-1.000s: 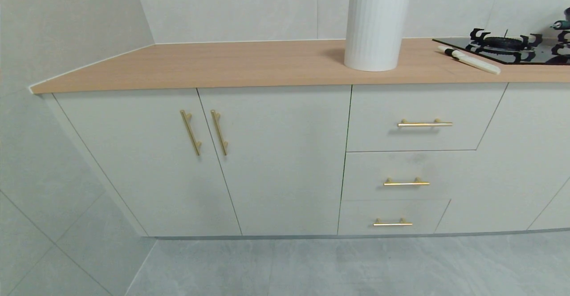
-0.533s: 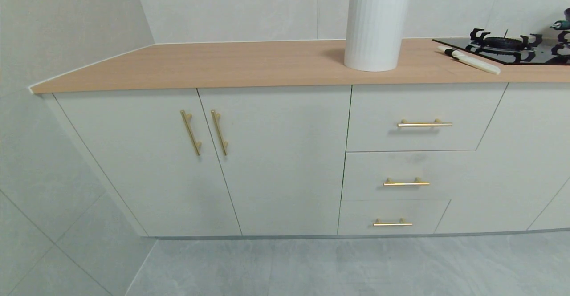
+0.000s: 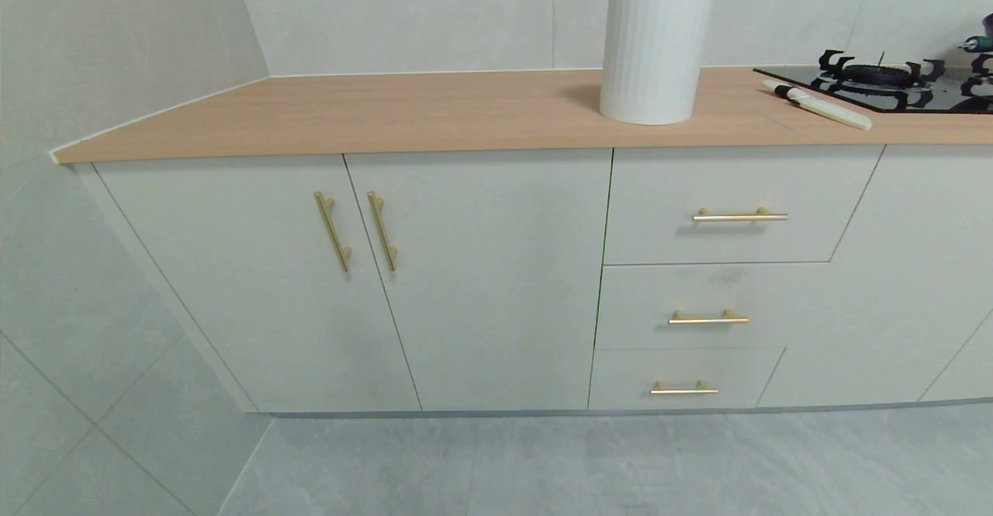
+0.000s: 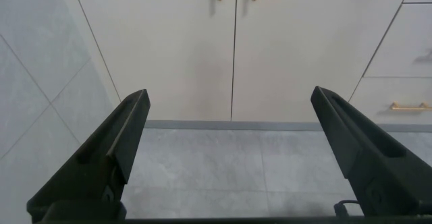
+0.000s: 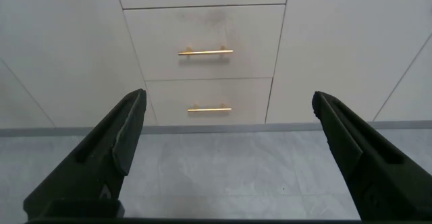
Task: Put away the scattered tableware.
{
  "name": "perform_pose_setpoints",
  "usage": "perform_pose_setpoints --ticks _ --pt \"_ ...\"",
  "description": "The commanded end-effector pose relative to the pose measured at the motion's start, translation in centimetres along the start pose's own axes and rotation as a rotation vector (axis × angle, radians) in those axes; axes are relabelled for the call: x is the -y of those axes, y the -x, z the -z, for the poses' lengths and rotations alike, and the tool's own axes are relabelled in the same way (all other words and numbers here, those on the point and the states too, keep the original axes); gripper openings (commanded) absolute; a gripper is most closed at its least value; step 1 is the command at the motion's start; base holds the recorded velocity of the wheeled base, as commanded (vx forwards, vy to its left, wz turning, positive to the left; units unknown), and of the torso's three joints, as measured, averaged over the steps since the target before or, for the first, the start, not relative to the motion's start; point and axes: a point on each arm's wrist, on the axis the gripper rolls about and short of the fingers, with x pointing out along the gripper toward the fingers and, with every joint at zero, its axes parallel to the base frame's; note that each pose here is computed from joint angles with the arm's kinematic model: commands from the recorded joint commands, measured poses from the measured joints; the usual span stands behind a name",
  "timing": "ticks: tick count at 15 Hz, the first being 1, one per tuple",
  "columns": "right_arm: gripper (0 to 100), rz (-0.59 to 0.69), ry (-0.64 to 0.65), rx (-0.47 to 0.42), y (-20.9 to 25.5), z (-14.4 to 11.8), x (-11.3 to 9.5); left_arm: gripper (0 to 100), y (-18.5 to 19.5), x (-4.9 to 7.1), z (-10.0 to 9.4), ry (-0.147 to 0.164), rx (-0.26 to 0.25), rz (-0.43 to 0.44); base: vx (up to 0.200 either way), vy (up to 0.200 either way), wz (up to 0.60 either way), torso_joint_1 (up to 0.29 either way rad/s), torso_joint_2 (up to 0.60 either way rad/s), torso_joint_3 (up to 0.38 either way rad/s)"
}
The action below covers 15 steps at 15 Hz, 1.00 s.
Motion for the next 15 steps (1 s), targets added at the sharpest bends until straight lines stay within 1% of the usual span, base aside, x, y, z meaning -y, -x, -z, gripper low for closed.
perform_pose_setpoints --ticks 1,3,4,5,7,9,10,12,13,15 --pt "100 0.001 -0.001 -0.004 -0.01 0.04 0.0 100 0.0 0.0 0.0 0.0 0.0 0.0 0.0 0.0 0.0 0.0 0.0 0.0" --pt "100 0.001 0.0 -0.004 -0.01 0.04 0.0 100 0.0 0.0 0.0 0.0 0.0 0.0 0.0 0.0 0.0 0.0 0.0 0.0" --pt "100 0.001 0.0 -0.005 -0.02 0.04 0.0 100 0.0 0.0 0.0 -0.006 0.0 0.0 0.0 0.0 0.0 0.0 0.0 0.0" --pt "100 0.001 -0.001 -0.004 -0.01 0.04 0.0 100 0.0 0.0 0.01 -0.026 -0.002 0.0 0.0 0.0 0.0 0.0 0.0 0.0" --pt "100 0.001 0.0 -0.004 -0.01 0.04 0.0 100 0.0 0.0 0.01 -0.006 -0.002 0.0 0.0 0.0 0.0 0.0 0.0 0.0" --pt "100 0.001 -0.001 -0.004 -0.01 0.04 0.0 100 0.0 0.0 0.01 -0.009 -0.002 0.0 0.0 0.0 0.0 0.0 0.0 0.0" --pt "100 0.001 0.0 -0.005 -0.02 0.04 0.0 100 0.0 0.0 0.01 -0.023 -0.002 0.0 0.0 0.0 0.0 0.0 0.0 0.0" --pt "100 0.0 0.002 -0.005 -0.02 0.04 0.0 100 0.0 0.0 0.01 -0.023 -0.002 0.0 0.0 0.0 0.0 0.0 0.0 0.0" --pt "100 0.0 0.0 -0.005 -0.02 0.04 0.0 100 0.0 0.0 0.01 -0.017 -0.002 0.0 0.0 0.0 0.0 0.0 0.0 0.0" --pt "100 0.0 0.0 -0.005 -0.02 0.04 0.0 100 0.0 0.0 0.01 -0.012 -0.002 0.0 0.2 0.0 0.0 -0.007 0.0 0.005"
